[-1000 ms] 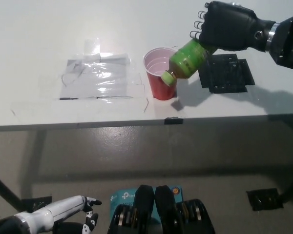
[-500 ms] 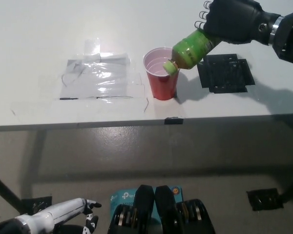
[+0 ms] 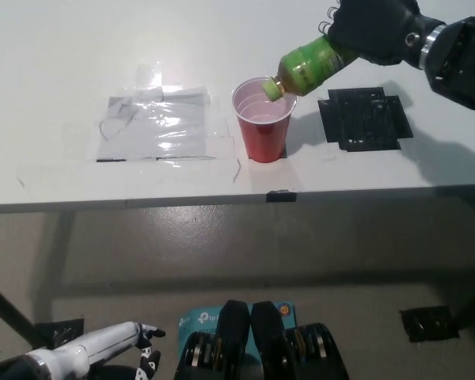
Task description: The robot uses its right hand to pick up a bottle kept in the middle of the desk and tilt it into a cup kept next to it to pour water out
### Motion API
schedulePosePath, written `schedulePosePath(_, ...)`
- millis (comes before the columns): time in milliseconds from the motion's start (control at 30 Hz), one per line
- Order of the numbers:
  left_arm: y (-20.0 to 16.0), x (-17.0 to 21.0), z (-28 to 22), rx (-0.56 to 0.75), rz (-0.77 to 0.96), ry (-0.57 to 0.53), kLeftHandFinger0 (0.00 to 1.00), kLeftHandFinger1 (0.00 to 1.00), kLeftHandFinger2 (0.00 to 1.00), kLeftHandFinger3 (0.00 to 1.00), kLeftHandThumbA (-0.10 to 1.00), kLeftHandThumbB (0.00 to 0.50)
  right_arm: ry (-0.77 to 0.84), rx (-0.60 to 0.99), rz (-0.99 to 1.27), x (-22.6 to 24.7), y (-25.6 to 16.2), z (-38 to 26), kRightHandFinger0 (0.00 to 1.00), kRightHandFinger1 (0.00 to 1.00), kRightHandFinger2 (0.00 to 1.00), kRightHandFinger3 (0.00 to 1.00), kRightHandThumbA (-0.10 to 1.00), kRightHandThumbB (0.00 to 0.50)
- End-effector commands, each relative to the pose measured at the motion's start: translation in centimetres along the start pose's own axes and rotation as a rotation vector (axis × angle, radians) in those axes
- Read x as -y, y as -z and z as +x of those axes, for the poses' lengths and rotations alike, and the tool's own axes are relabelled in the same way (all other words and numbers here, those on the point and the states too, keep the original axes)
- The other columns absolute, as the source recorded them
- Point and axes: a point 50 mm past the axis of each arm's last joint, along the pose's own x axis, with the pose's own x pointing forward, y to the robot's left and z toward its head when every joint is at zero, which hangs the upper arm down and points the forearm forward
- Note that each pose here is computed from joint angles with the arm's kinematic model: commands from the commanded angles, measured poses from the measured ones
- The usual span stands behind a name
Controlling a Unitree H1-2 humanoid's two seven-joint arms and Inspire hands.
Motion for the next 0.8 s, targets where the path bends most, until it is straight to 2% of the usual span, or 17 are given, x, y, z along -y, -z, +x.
schedulePosePath(0, -0.1, -0.1, -0.7, -0.008, 0.011, -0.014, 1.00, 1.00, 1.00, 1.00, 1.00, 0.385, -0.005, -0.177, 0.110, 1.4, 3.3, 0.0, 0.00, 0.00, 0.11, 0.05, -0.08, 0.258)
schedulePosePath(33, 0.0, 0.0, -0.8, -0.009, 0.005, -0.006, 1.00, 1.00, 1.00, 1.00, 1.00, 0.379, -0.011, -0.211, 0.195, 1.2, 3.3, -0.2, 0.00, 0.02, 0.25, 0.03, -0.10, 0.187)
schedulePosePath(67, 0.1, 0.1, -0.8, -0.013, 0.006, -0.008, 1.00, 1.00, 1.00, 1.00, 1.00, 0.388, -0.013, -0.229, 0.236, 1.1, 3.1, -0.2, 0.00, 0.04, 0.30, 0.04, -0.10, 0.183)
schedulePosePath(133, 0.1, 0.2, -0.7, -0.007, -0.001, -0.011, 1.00, 1.00, 1.00, 1.00, 1.00, 0.380, -0.013, -0.280, 0.386, 0.9, 3.0, -0.6, 0.00, 0.11, 0.38, 0.24, -0.09, 0.177)
schedulePosePath(167, 0.1, 0.3, -0.7, -0.006, -0.007, -0.009, 1.00, 1.00, 1.00, 1.00, 1.00, 0.383, -0.011, -0.298, 0.444, 0.6, 2.7, -0.9, 0.00, 0.10, 0.38, 0.33, -0.08, 0.206)
schedulePosePath(200, 0.2, 0.5, -0.7, -0.008, -0.011, -0.006, 1.00, 1.00, 1.00, 1.00, 1.00, 0.398, -0.006, -0.318, 0.517, 0.1, 2.2, -1.3, 0.00, 0.06, 0.33, 0.38, -0.06, 0.221)
schedulePosePath(233, 0.2, 0.5, -0.6, -0.009, -0.014, -0.008, 1.00, 1.00, 1.00, 1.00, 1.00, 0.396, -0.004, -0.325, 0.545, -0.5, 1.7, -1.5, 0.00, 0.03, 0.28, 0.39, -0.06, 0.212)
schedulePosePath(267, 0.2, 0.8, -0.6, -0.008, -0.017, -0.006, 1.00, 1.00, 1.00, 1.00, 1.00, 0.396, -0.010, -0.326, 0.562, -0.8, 1.2, -1.7, 0.00, 0.02, 0.28, 0.39, -0.06, 0.195)
schedulePosePath(333, 0.2, 0.9, -0.7, -0.005, -0.018, -0.007, 1.00, 1.00, 1.00, 1.00, 1.00, 0.403, -0.022, -0.327, 0.595, -1.0, 0.7, -1.9, 0.00, 0.02, 0.28, 0.41, -0.05, 0.202)
schedulePosePath(367, 0.2, 0.9, -0.7, -0.011, -0.008, -0.007, 1.00, 1.00, 1.00, 1.00, 1.00, 0.402, -0.034, -0.327, 0.605, -1.2, 0.3, -1.9, 0.00, 0.03, 0.29, 0.41, -0.03, 0.188)
schedulePosePath(467, 0.3, 1.0, -0.7, -0.016, -0.007, -0.013, 0.99, 1.00, 1.00, 1.00, 1.00, 0.403, -0.057, -0.343, 0.632, -1.6, 0.1, -2.1, 0.00, 0.02, 0.27, 0.44, -0.01, 0.207)
schedulePosePath(533, 0.2, 1.0, -0.7, -0.015, -0.010, -0.014, 1.00, 1.00, 1.00, 1.00, 1.00, 0.399, -0.082, -0.373, 0.688, -1.6, 0.5, -2.3, 0.00, 0.03, 0.28, 0.44, -0.05, 0.195)
schedulePosePath(567, 0.2, 1.0, -0.7, -0.016, -0.007, -0.015, 1.00, 1.00, 1.00, 1.00, 1.00, 0.397, -0.060, -0.389, 0.725, -1.8, 0.8, -2.5, 0.00, 0.01, 0.25, 0.42, -0.07, 0.220)
schedulePosePath(600, 0.2, 1.0, -0.7, -0.017, -0.007, -0.014, 1.00, 1.00, 1.00, 1.00, 1.00, 0.395, -0.048, -0.400, 0.767, -1.8, 0.9, -2.7, 0.00, 0.00, 0.22, 0.38, -0.10, 0.188)
schedulePosePath(633, 0.3, 1.1, -0.8, -0.018, -0.008, -0.014, 1.00, 1.00, 1.00, 1.00, 1.00, 0.408, -0.054, -0.448, 0.861, -1.9, 1.1, -2.7, 0.00, 0.00, 0.23, 0.37, -0.10, 0.074)
schedulePosePath(733, 0.4, 1.1, -0.9, -0.023, -0.001, -0.011, 1.00, 1.00, 1.00, 1.00, 1.00, 0.414, -0.035, -0.522, 1.000, -2.5, 0.8, -2.8, 0.00, 0.00, 0.23, 0.40, -0.10, 0.056)
schedulePosePath(767, 0.4, 1.1, -0.9, -0.020, -0.002, -0.012, 1.00, 1.00, 1.00, 1.00, 1.00, 0.410, -0.029, -0.561, 1.075, -2.8, 0.4, -2.9, 0.00, 0.00, 0.19, 0.41, -0.10, 0.051)
